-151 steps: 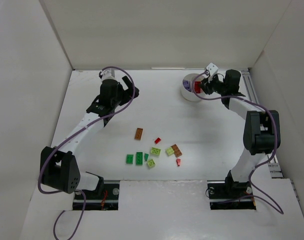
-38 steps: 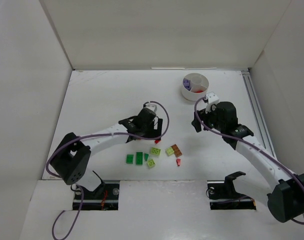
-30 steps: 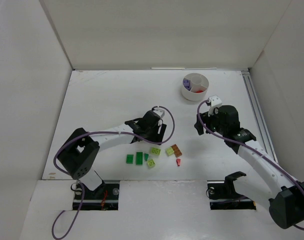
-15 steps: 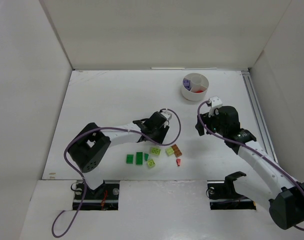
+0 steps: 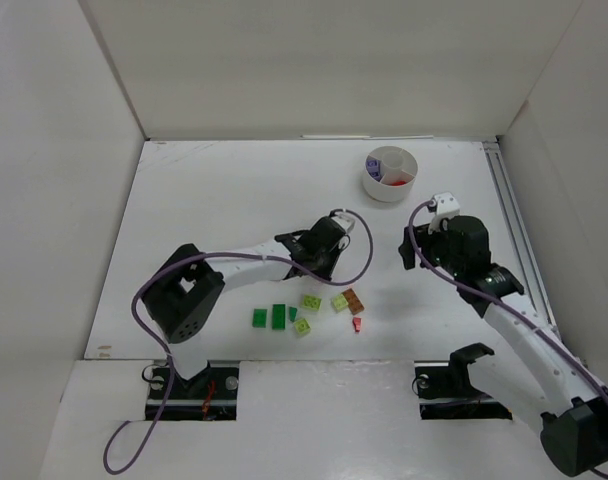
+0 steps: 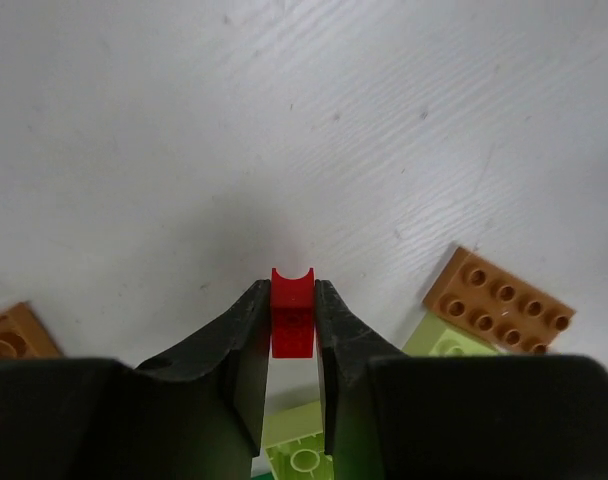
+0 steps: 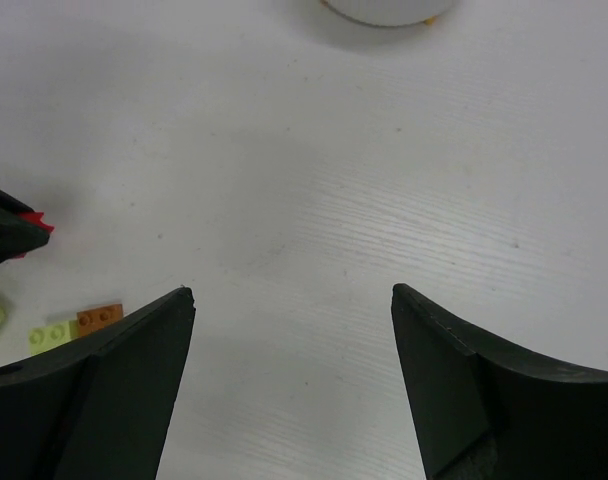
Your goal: Sort the legos into containers by color
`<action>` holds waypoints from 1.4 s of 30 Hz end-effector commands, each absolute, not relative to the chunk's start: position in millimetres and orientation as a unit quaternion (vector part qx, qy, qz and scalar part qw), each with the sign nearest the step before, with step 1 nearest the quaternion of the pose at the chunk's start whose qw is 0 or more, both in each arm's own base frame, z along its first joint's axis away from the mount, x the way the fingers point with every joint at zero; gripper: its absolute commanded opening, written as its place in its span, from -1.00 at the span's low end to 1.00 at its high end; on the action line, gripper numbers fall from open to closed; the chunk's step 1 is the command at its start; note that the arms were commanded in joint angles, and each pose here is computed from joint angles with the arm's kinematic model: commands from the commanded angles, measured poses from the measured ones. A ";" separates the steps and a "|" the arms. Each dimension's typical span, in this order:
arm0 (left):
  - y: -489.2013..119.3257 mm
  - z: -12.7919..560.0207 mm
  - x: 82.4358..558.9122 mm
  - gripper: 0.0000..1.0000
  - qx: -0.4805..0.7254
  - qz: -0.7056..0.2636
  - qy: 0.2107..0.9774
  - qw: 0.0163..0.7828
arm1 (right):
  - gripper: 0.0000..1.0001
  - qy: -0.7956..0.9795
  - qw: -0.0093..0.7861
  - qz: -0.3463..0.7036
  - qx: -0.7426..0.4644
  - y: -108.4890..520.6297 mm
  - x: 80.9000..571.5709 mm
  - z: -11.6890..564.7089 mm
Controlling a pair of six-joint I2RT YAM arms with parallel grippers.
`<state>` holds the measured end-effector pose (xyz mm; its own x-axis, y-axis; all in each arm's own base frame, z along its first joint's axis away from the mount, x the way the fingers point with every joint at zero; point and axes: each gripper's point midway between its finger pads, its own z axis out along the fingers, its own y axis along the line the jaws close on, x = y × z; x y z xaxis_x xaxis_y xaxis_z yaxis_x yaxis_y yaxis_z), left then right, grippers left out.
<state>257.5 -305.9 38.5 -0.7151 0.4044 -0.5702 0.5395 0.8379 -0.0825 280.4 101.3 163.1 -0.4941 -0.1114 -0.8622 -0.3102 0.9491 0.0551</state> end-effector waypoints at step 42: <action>-504.3 243.8 524.9 -0.08 0.127 -0.321 0.709 0.614 | 0.99 0.808 0.564 -0.084 0.150 -23.3 268.3 227.0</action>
